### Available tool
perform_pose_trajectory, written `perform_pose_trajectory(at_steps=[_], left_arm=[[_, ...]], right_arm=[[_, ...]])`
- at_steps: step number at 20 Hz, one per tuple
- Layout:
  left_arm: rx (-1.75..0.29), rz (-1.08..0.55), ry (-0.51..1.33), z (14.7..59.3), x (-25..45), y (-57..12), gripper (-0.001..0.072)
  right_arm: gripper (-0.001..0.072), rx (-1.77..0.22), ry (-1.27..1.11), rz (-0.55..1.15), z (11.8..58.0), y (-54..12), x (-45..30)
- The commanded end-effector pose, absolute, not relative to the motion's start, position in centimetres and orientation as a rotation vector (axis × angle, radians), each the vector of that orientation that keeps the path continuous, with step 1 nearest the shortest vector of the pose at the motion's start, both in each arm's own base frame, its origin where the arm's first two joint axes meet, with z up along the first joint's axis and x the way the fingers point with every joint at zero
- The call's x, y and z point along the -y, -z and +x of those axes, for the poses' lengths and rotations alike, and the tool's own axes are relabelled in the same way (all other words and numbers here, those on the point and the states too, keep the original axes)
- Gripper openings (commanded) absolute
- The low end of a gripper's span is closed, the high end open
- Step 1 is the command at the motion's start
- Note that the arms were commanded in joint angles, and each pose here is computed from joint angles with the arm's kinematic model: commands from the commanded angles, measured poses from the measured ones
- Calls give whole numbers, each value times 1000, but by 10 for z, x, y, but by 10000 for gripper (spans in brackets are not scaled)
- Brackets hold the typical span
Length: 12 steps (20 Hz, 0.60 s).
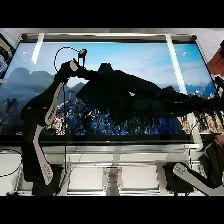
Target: Fold the clothes and pants, and hang the long-sleeved shirts on hangers.
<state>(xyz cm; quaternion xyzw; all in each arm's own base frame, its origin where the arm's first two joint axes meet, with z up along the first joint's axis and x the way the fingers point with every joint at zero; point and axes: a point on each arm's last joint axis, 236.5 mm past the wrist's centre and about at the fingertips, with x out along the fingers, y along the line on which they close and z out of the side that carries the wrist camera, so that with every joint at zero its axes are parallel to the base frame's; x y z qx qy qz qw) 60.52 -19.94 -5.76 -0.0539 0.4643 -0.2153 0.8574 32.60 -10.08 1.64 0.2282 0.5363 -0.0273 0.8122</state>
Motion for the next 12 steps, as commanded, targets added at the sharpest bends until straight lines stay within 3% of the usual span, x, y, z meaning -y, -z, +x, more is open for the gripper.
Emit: perform_pose_trajectory(at_steps=[1,6,9,12], left_arm=[[-998,-120,448,598,181,38,27],[-761,-192,259,592,35,-136,25],[-616,-207,91,542,-68,-235,25],[-558,-215,-62,482,-143,-285,26]], right_arm=[[41,-1123,33,530,331,-23,92],[40,-966,-18,485,364,-103,97],[40,-868,45,440,371,-152,124],[40,-818,105,467,368,-172,144]])
